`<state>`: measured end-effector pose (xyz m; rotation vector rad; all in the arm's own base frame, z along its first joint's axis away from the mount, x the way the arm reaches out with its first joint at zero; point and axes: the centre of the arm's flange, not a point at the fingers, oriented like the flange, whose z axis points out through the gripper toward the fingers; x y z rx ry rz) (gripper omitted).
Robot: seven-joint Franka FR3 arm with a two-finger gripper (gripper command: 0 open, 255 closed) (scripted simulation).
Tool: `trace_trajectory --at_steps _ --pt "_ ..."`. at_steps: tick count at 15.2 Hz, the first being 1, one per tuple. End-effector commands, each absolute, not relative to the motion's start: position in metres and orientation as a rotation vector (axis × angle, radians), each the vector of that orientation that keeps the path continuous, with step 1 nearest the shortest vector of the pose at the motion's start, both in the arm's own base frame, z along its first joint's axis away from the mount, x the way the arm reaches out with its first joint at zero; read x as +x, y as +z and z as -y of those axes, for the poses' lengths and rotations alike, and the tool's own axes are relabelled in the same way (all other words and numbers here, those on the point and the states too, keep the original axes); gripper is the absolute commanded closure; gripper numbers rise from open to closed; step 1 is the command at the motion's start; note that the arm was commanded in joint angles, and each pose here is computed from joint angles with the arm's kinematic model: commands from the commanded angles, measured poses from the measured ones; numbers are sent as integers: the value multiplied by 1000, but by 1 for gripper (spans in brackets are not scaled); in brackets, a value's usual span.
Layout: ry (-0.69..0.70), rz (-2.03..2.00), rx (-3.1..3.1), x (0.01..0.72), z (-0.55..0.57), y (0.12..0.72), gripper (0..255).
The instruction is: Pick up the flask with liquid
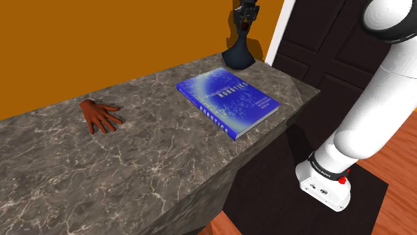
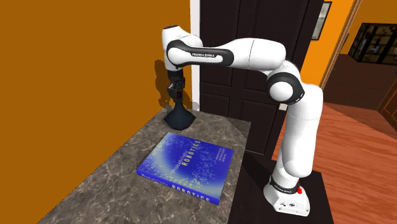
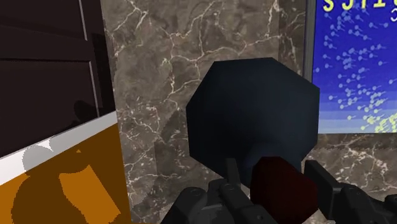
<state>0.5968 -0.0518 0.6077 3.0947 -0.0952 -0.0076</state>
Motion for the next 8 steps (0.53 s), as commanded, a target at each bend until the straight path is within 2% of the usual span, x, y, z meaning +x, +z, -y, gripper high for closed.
trace_trajectory --at_steps 1,8 --pt "-5 95 3094 596 51 620 255" --pt "-5 95 3094 596 51 647 255"
